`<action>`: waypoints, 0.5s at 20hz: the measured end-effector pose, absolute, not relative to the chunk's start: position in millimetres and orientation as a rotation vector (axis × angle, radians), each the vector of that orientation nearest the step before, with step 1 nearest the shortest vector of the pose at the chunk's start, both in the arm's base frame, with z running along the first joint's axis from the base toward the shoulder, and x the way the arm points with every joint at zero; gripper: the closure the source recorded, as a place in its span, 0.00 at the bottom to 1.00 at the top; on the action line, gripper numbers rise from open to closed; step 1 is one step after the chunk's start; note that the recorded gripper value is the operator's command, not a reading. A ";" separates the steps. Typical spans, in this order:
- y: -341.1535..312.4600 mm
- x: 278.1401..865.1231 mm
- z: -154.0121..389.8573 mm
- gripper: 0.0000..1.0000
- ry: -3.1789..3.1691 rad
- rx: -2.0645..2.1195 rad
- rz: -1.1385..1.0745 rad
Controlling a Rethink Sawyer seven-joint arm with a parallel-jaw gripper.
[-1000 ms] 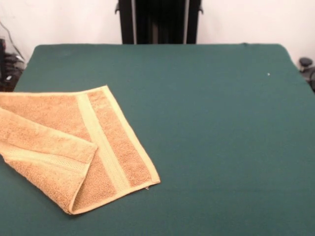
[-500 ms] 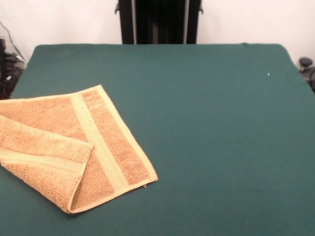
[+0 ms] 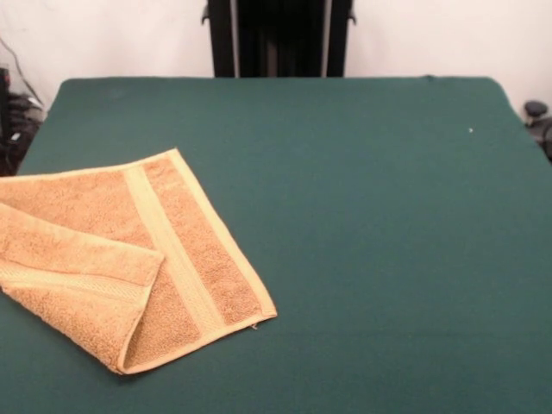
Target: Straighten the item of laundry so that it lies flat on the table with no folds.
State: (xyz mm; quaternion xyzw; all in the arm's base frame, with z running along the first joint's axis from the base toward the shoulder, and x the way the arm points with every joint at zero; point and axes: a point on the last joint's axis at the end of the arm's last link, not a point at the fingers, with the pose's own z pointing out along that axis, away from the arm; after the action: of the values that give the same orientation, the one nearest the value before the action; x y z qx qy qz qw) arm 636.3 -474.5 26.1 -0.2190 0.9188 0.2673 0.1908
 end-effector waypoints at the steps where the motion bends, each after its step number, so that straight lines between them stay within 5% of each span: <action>1: -475.2 635.7 26.1 0.00 2.581 -0.614 0.751; 10: -477.1 635.3 28.1 0.00 2.583 -0.613 0.745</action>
State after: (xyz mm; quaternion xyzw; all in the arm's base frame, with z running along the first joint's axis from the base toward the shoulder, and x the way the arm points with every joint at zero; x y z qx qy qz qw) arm 635.3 -477.1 28.1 -0.2184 0.9195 0.2653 0.1910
